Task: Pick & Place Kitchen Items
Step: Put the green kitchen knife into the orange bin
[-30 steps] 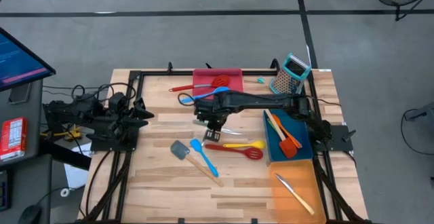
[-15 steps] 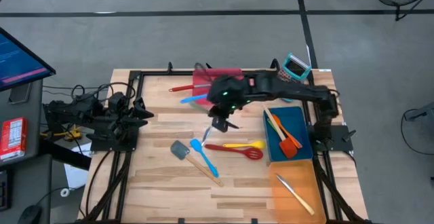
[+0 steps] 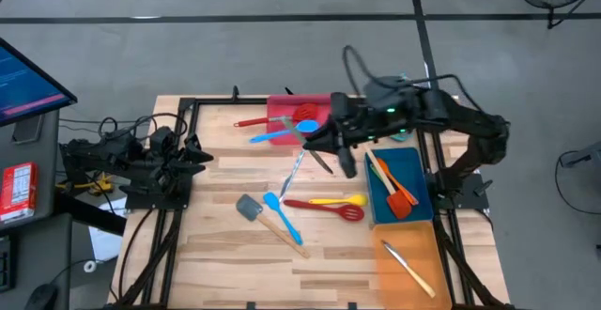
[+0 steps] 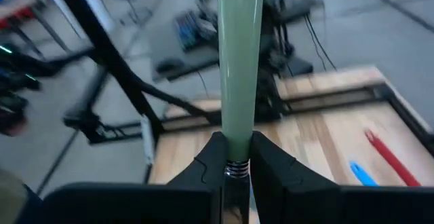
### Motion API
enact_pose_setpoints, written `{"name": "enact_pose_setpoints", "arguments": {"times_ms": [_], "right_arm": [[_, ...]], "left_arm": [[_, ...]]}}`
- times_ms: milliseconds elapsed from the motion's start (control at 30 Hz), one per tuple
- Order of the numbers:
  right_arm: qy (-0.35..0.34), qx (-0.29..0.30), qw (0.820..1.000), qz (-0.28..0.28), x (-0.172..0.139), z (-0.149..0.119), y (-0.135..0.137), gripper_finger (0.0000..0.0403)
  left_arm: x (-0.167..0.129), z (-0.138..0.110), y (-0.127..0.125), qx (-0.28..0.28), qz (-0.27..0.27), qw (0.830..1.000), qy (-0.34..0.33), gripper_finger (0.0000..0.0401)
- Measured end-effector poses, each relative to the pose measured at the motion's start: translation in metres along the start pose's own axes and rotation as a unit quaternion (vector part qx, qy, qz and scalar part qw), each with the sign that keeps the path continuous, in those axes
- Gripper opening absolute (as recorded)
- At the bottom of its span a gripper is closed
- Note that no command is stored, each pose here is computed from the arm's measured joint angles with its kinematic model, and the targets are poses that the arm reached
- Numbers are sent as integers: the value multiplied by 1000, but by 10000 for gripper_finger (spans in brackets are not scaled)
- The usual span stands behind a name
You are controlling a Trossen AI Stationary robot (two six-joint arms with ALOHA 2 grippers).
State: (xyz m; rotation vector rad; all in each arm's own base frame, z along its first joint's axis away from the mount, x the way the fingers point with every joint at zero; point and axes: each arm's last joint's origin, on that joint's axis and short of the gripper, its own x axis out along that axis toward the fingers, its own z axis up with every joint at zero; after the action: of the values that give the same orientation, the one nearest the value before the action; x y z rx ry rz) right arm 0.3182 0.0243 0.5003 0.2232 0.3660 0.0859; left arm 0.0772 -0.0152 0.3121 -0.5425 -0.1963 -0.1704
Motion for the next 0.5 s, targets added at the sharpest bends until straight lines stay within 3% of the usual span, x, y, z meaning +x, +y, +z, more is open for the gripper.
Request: {"name": "enact_pose_setpoints", "arguments": {"times_ms": [500], "right_arm": [[-138,-80,980,121,-73,20,51,39]], "left_arm": [[0,1,0,-1,-2,1000,-5,170]]}}
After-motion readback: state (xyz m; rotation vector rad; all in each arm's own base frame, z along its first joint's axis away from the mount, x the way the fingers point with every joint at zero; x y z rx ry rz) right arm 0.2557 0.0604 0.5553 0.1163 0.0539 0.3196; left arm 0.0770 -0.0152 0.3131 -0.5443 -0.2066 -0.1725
